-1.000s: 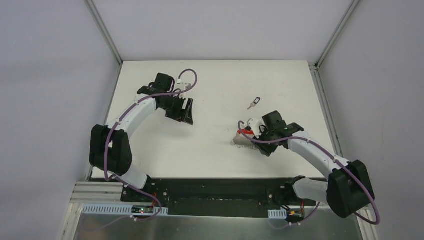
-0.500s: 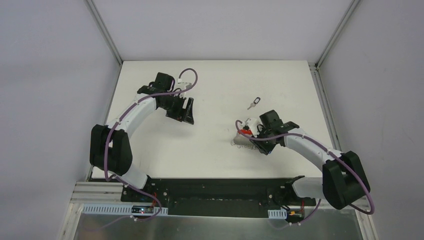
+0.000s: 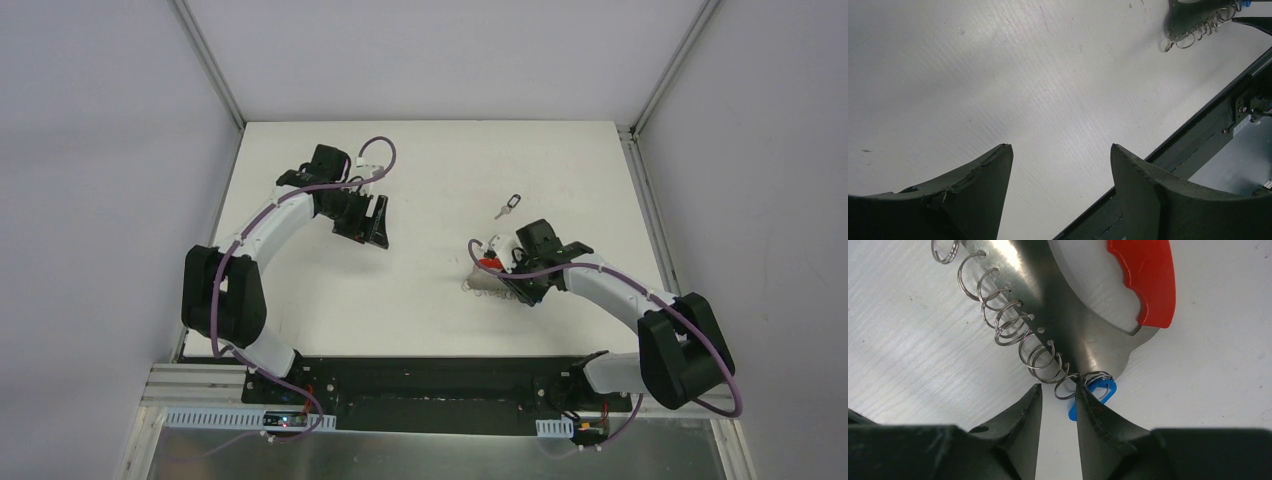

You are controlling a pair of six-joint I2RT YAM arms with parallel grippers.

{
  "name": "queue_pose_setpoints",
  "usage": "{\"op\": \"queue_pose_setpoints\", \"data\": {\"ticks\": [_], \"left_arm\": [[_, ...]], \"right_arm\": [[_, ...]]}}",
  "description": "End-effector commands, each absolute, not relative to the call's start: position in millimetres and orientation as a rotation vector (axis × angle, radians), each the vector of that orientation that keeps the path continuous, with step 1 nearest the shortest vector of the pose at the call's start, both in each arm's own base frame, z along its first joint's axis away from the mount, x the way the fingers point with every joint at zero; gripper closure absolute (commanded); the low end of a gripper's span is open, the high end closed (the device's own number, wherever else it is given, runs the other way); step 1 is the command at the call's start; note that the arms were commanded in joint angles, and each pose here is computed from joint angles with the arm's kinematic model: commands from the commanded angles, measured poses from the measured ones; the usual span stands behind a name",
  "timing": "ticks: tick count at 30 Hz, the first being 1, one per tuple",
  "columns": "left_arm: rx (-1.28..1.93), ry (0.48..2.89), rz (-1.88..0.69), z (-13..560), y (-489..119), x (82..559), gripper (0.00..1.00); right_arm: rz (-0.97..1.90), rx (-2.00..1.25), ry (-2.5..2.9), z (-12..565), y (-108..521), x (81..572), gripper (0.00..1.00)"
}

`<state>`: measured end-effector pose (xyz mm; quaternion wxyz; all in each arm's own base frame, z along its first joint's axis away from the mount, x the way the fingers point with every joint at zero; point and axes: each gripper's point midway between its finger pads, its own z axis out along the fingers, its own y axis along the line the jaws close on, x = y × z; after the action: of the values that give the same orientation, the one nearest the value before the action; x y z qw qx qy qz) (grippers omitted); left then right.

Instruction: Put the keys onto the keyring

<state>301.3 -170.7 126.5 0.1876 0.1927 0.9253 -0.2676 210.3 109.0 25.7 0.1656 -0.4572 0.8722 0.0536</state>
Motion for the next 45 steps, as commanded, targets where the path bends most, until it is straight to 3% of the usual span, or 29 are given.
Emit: {"op": "queue_pose_setpoints", "data": {"ticks": [1,24,35,45], "left_arm": [[0.543,2.605,-0.800,135,-176,300,0.27],[0.548,2.629,-0.821,133,-177,297,0.28],[0.581,2.624,-0.816,137,-176,297,0.28],[0.733,2.516,-0.826,160,-179,300,0.30]], "right_arm": [[0.092,-1.305,2.452,27,107,219,0.68],[0.026,-1.340,2.397,23,103,224,0.79],[0.038,-1.333,2.364,38,107,228,1.00],[0.185,-1.387,2.304,71,119,224,1.00]]}}
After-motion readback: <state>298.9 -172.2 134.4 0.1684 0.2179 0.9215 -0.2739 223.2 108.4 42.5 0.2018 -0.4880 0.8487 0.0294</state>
